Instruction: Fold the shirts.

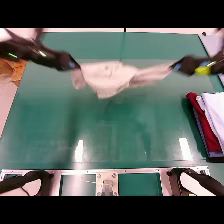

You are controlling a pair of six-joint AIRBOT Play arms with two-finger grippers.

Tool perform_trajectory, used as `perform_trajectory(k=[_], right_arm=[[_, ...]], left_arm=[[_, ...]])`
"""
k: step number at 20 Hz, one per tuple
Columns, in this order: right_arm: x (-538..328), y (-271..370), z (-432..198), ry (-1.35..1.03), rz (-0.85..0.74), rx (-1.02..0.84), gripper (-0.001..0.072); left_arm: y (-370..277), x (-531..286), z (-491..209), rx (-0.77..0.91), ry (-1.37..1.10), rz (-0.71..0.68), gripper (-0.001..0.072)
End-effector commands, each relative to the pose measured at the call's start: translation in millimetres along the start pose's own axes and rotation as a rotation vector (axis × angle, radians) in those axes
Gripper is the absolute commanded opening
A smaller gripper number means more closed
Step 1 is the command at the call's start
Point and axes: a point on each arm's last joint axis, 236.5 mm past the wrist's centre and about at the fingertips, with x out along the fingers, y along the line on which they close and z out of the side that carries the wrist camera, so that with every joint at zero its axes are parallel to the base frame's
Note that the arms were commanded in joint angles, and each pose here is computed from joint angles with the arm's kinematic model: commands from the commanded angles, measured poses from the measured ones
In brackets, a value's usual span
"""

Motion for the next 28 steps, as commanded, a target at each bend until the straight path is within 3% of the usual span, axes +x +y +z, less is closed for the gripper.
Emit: perform_trajectory(k=[1,5,6,9,13,16,20,21,22,23,28], right_arm=[[-114,80,56,-0.268,-0.021,-0.211,0.0012],[-198,133,66,-0.484,-0.05,-0.261,0.0012],[-202,139,58,-0.482,-0.041,-0.263,0.0012],[-175,141,20,-0.36,0.049,-0.205,0.0012],[-78,77,-53,-0.112,0.1,-0.014,0.0012],[16,16,-138,0.054,0.08,0.168,0.0012],[85,-48,-221,0.181,-0.03,0.309,0.0012],[92,-56,-230,0.211,-0.045,0.325,0.0012],[97,-60,-234,0.234,-0.047,0.322,0.0012],[100,-63,-238,0.253,-0.05,0.327,0.0012],[105,-67,-240,0.272,-0.053,0.322,0.0012]], left_arm=[[-77,-126,34,0.242,-0.258,0.184,0.002],[-81,-206,19,0.342,-0.338,0.467,0.0022],[-77,-207,14,0.337,-0.318,0.485,0.0022],[-86,-165,-2,0.31,-0.233,0.315,0.0022],[-47,-55,-57,0.149,-0.065,0.069,0.0022],[22,28,-132,0.0,0.011,0.07,0.0023],[89,77,-181,-0.18,-0.12,0.183,0.0024],[96,79,-185,-0.193,-0.118,0.201,0.0141],[97,81,-185,-0.203,-0.108,0.196,0.058],[98,80,-184,-0.22,-0.101,0.202,0.0697],[102,26,-187,-0.199,0.174,0.371,0.0702]])
